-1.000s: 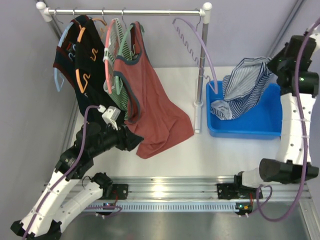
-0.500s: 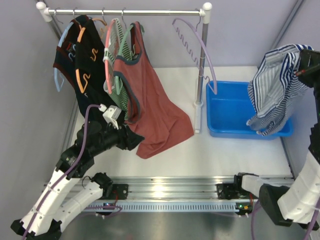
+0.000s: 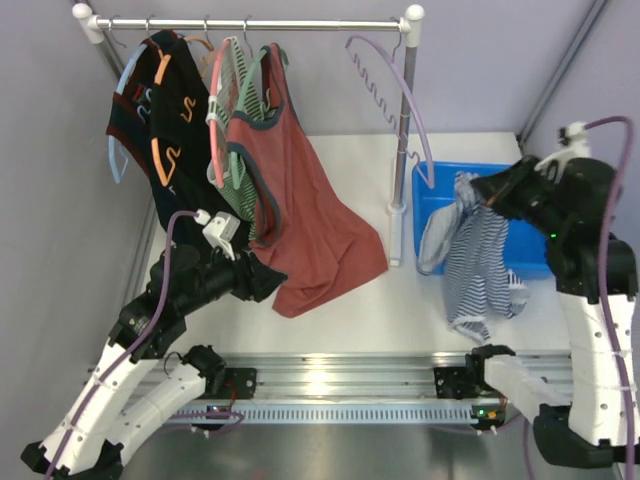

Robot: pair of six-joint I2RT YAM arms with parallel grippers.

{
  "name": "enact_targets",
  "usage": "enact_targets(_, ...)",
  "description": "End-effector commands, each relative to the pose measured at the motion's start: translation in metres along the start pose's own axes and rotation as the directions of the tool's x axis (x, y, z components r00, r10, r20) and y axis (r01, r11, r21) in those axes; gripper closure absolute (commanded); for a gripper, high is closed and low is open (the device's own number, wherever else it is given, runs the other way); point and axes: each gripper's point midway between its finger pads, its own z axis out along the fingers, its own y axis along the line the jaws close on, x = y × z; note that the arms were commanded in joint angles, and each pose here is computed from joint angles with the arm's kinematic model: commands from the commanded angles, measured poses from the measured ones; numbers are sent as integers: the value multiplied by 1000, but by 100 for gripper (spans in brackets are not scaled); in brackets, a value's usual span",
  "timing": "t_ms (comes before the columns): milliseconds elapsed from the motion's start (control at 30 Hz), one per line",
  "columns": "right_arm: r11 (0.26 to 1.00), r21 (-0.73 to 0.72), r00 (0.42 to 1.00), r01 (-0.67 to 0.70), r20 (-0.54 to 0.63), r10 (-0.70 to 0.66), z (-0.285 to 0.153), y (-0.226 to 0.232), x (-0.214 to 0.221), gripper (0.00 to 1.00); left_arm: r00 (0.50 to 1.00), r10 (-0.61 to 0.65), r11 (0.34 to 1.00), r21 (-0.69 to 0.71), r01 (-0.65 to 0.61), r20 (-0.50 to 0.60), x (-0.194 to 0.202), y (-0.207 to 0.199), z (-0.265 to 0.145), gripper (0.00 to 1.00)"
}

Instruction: Place the tank top on the hanger

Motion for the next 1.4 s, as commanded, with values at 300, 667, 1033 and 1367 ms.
enact_targets(300, 976, -214, 955, 29, -282, -91, 46, 116, 218, 100, 994, 2, 997, -73, 6, 108, -22, 5, -19, 36)
enact_targets(667, 944, -292, 858, 152, -435, -273, 59, 144, 322, 67, 981, -67, 981, -166, 97, 179, -25, 23, -23, 35)
enact_targets(1033, 975, 156, 950, 159, -293, -108, 2, -14, 241, 36, 995, -96, 991, 93, 97, -24, 1, -10, 35, 35)
enact_targets(1367, 998, 36, 992, 57, -113, -53, -47, -4, 136, 33, 986, 139, 974, 192, -120, -89, 47, -109, 122, 35)
